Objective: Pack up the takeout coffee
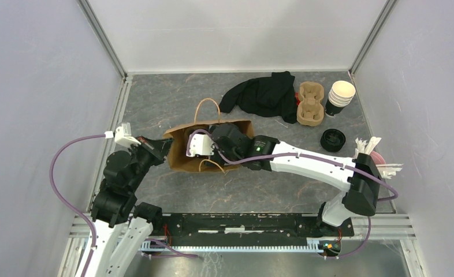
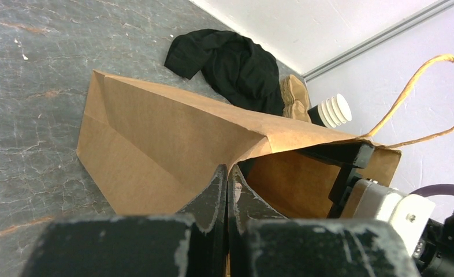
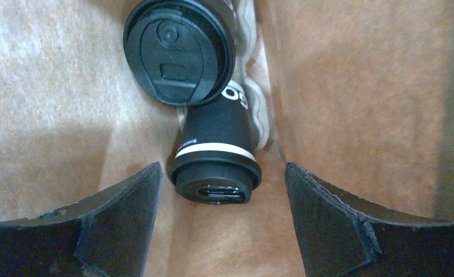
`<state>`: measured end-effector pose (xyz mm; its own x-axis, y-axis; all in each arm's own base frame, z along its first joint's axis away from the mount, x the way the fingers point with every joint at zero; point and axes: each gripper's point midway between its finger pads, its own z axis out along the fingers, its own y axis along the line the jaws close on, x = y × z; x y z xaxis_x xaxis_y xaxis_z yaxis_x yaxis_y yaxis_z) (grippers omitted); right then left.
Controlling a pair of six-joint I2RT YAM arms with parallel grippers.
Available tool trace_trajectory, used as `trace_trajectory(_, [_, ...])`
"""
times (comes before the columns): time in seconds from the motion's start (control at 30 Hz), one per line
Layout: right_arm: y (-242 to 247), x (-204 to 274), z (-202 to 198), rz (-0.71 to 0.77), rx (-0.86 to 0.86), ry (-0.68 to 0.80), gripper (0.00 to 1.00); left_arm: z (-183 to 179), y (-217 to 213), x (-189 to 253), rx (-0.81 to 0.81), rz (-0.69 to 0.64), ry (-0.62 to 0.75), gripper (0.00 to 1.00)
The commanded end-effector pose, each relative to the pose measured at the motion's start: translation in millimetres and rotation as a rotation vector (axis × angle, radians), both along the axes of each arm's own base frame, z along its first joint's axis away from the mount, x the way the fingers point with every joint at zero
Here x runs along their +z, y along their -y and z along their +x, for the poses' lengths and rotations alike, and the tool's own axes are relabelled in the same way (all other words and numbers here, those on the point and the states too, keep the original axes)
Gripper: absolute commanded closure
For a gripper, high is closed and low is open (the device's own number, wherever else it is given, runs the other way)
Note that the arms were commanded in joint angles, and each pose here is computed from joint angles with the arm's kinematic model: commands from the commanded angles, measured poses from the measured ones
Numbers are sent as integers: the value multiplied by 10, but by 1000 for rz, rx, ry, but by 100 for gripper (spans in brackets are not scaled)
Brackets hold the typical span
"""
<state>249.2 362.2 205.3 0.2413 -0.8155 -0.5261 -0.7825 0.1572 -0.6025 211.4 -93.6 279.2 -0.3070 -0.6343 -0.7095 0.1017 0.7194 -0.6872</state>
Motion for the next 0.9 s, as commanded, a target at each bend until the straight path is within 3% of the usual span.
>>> trace_trajectory(0.0, [-158, 514, 7, 108, -5, -11, 16, 7, -73, 236, 57, -51, 9, 98])
trace_trajectory(0.37, [-187, 1358, -208, 370, -32, -112, 19, 143, -107, 321, 108, -46, -77, 98])
trace_trajectory(0.57, [31, 1802, 31, 460, -196, 10, 34, 176, -91, 302, 118, -64, -119, 98])
trace_trajectory(0.87, [815, 2650, 421, 687, -540, 219, 30, 280, -183, 458, 194, -32, -207, 98])
